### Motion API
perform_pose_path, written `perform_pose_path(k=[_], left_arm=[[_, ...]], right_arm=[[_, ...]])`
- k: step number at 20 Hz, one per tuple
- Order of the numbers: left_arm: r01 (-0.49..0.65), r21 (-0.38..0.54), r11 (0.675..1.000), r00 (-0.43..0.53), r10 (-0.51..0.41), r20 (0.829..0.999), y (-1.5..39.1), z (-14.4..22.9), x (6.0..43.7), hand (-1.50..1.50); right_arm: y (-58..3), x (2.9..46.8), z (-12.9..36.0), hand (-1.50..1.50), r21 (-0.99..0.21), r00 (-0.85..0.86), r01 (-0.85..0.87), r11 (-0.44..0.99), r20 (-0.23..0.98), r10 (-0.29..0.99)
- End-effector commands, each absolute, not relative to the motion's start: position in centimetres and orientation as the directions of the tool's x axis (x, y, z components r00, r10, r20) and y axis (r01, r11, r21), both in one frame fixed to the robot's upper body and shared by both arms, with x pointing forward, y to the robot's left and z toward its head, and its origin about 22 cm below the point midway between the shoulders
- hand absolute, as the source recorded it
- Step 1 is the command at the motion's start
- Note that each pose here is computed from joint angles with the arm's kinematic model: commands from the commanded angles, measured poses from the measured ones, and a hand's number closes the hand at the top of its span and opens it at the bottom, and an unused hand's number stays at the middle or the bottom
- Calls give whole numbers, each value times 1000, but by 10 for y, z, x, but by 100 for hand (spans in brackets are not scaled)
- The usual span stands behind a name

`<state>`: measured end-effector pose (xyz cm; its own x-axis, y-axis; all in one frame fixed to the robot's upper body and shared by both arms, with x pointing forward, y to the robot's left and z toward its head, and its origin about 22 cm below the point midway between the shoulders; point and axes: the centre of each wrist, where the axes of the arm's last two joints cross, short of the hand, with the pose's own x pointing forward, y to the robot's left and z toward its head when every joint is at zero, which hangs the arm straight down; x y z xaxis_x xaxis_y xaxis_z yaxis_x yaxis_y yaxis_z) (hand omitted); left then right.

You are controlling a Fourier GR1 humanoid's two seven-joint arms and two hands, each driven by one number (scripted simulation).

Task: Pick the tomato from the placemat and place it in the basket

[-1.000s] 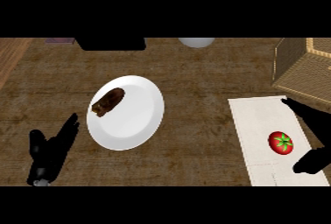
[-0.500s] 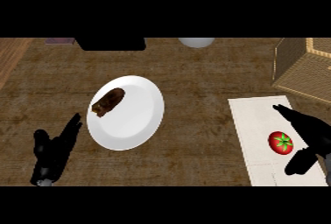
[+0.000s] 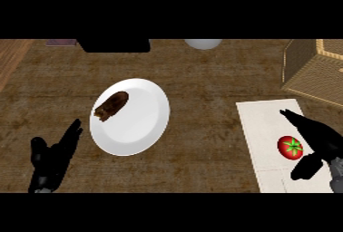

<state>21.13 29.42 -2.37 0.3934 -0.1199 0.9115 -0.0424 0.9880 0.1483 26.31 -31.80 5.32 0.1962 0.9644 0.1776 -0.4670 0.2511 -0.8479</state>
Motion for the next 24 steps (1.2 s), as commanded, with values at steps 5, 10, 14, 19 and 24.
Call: perform_pose_path(k=[5, 10, 14, 19, 24], left_arm=[[-38, 152, 988, 532, -109, 840, 298, -50, 195, 0], [-46, 148, 988, 523, -102, 846, 298, -59, 201, 0], [-50, 137, 989, 527, -91, 845, 295, -40, 200, 0], [4, 142, 990, 512, -124, 850, 300, -47, 198, 0], [-26, 160, 987, 503, -125, 855, 287, -40, 212, 0]], right_arm=[[-313, 271, 46, 150, -880, 103, -451, 148, 114, 988], [-320, 262, 32, 150, -899, 41, -432, 74, 63, 997], [-319, 263, 17, 150, -903, 60, -420, 90, 71, 996], [-199, 315, 43, 150, -916, 248, -364, 168, 78, 966], [-128, 345, 65, 150, -964, 313, -201, 173, 104, 944]])
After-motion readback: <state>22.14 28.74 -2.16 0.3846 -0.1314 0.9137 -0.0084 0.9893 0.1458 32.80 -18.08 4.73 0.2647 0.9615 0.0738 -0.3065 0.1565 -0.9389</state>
